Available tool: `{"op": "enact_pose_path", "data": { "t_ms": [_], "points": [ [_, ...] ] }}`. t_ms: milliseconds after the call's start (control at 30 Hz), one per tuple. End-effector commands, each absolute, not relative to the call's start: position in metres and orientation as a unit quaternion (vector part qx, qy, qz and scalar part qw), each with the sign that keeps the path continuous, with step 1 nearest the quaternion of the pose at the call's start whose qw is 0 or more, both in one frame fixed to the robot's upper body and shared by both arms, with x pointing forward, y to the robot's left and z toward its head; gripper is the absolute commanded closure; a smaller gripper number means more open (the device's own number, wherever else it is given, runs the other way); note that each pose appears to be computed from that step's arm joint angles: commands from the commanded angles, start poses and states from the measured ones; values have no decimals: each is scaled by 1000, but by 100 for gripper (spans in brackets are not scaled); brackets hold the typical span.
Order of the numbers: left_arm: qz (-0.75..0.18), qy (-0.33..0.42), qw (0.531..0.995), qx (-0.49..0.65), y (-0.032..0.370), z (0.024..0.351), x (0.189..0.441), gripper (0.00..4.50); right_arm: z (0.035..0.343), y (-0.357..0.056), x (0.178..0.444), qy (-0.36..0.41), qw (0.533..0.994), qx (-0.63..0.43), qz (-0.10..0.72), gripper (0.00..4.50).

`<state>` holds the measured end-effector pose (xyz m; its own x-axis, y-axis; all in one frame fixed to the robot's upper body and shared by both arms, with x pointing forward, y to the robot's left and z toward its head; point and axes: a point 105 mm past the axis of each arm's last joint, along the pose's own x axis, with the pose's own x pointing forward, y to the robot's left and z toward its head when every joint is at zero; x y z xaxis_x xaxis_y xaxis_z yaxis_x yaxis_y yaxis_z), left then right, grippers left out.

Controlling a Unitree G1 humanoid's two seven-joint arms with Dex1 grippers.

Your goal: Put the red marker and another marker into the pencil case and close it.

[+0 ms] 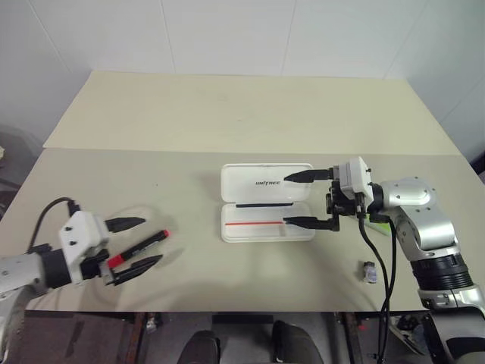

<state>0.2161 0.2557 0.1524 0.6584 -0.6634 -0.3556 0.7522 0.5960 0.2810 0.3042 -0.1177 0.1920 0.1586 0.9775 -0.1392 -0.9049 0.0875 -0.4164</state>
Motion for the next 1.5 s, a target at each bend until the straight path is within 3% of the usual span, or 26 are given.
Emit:
{"op": "enact_pose_path", "data": {
  "t_ms": [33, 400, 767, 867, 1167, 1500],
  "points": [
    [-385, 107, 888, 228, 275, 153, 216, 4, 202, -117, 304, -106, 726, -216, 644, 0],
    [-426, 153, 870, 197, 278, 104, 234, 4, 206, -115, 291, -112, 711, -226, 656, 0],
    [-433, 167, 869, 173, 274, 79, 243, 4, 200, -120, 262, -91, 660, -223, 712, 0],
    [-437, 181, 866, 165, 275, 70, 239, 66, 201, -123, 264, -89, 660, -222, 712, 0],
    [-447, 164, 862, 174, 264, 68, 236, 383, 204, -129, 273, -91, 675, -237, 693, 0],
    [-498, 73, 839, 205, 218, 120, 253, 389, 191, -163, 291, -49, 728, -234, 642, 0]
  ]
}}
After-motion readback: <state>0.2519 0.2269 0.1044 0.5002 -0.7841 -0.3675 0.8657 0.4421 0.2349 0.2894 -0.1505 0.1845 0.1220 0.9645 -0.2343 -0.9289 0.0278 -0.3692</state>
